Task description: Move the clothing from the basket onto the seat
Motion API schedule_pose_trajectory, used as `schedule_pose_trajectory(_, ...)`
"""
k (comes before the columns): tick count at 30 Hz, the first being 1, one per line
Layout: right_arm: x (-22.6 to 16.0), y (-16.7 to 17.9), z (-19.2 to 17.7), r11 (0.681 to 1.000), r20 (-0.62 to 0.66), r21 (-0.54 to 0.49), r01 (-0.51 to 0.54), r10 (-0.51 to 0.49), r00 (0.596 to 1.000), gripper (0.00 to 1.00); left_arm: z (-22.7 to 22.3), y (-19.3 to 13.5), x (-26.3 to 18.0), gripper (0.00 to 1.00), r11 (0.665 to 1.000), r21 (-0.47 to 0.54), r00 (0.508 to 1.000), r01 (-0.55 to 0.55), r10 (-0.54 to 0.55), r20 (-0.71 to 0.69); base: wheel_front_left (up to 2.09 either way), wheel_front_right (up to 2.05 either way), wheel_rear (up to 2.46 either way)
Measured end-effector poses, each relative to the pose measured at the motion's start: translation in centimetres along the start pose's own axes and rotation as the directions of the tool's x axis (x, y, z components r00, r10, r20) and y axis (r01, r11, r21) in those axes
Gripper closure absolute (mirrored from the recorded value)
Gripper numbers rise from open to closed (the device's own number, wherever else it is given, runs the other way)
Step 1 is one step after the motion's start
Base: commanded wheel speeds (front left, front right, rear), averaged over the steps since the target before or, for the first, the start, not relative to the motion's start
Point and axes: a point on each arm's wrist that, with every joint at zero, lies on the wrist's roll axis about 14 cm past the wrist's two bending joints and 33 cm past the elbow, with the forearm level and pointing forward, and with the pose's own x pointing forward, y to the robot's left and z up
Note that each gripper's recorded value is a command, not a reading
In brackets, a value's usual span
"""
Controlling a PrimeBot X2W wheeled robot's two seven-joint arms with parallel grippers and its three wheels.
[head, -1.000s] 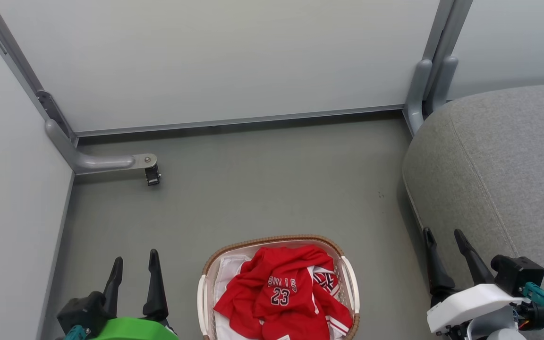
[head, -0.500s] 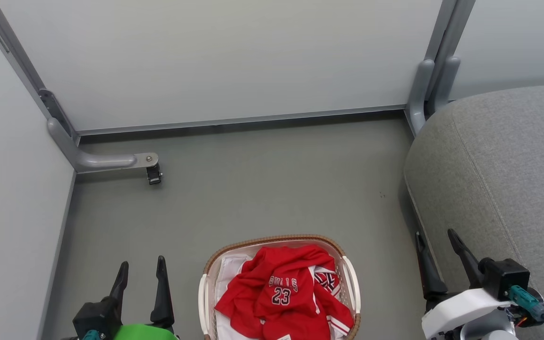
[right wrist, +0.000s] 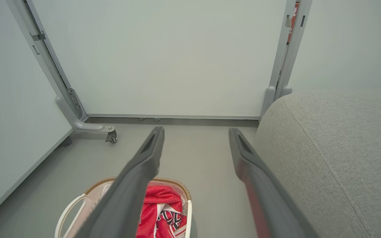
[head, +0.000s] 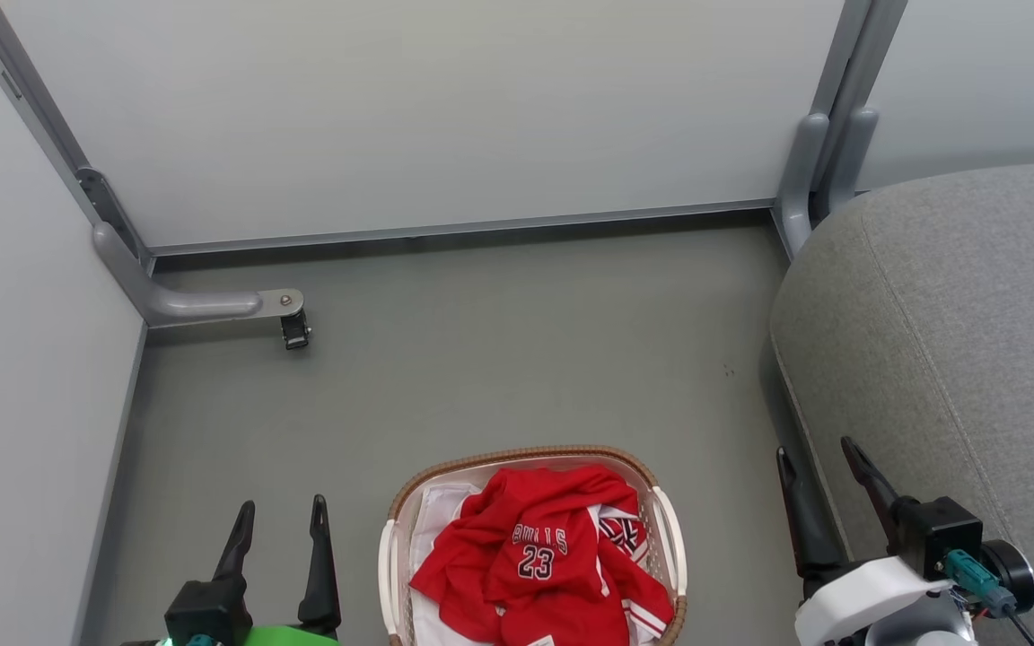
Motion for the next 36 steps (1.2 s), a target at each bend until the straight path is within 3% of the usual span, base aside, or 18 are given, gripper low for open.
schedule_pose_trajectory(36, 0.7, -0.4, -0.9, 1.000, -0.021, -0.017, 0.005, -0.006, 1.000, 0.00, -1.1, -0.1, 0.8, 0.00, 0.999, 0.031, 0.999, 0.011, -0.010, -0.033, 0.00, 0.00, 0.00)
